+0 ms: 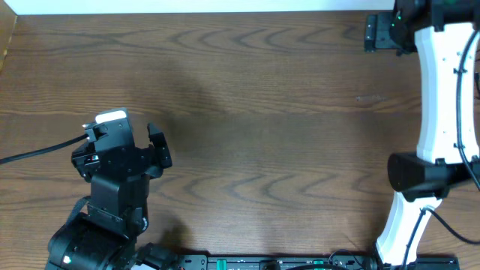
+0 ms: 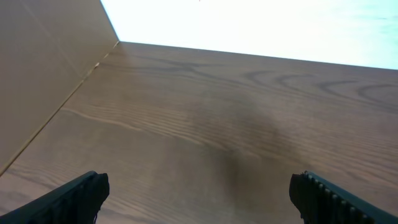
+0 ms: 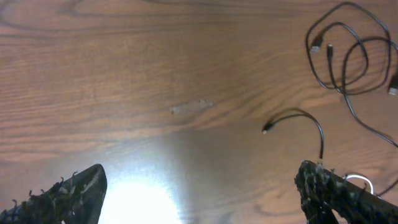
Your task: Untangle cables
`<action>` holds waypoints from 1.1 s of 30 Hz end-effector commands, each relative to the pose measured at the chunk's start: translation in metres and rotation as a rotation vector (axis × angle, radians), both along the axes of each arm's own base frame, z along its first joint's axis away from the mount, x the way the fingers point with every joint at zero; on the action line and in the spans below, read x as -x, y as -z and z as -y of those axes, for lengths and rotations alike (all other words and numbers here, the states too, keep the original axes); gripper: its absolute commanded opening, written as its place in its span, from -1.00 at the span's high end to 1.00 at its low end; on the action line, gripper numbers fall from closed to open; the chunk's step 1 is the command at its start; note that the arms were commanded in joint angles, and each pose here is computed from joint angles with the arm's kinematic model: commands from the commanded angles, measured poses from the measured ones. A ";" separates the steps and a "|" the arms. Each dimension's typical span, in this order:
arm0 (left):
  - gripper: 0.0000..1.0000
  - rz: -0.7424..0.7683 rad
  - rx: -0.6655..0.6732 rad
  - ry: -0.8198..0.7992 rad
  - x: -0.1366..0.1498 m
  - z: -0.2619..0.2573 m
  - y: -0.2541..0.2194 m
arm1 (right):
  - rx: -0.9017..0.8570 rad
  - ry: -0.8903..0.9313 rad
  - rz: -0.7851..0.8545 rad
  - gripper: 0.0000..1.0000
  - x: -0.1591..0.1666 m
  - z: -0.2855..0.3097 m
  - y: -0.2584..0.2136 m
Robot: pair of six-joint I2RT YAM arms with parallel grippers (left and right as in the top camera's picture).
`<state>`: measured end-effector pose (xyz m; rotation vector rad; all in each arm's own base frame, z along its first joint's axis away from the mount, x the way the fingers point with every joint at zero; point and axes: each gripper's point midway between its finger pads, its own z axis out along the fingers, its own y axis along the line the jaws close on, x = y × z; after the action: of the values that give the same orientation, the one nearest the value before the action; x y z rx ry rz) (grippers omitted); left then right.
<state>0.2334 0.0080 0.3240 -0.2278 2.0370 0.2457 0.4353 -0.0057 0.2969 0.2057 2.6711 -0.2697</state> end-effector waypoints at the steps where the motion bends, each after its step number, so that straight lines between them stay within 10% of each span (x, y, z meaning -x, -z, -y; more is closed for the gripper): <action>1: -0.96 0.013 -0.014 -0.019 0.002 -0.006 -0.007 | -0.029 0.010 0.053 -0.87 0.020 0.000 -0.027; 15: -0.96 0.009 0.000 -0.026 0.003 -0.006 -0.005 | 0.027 0.042 0.005 -0.96 0.075 0.018 0.004; 33: -0.96 0.036 0.021 -0.027 0.001 -0.004 -0.010 | -0.005 -0.072 0.321 -0.98 0.124 0.012 -0.021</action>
<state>0.2339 0.0091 0.3248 -0.2439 2.0312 0.2412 0.3100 -0.0186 0.3211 0.1664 2.3522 -0.1922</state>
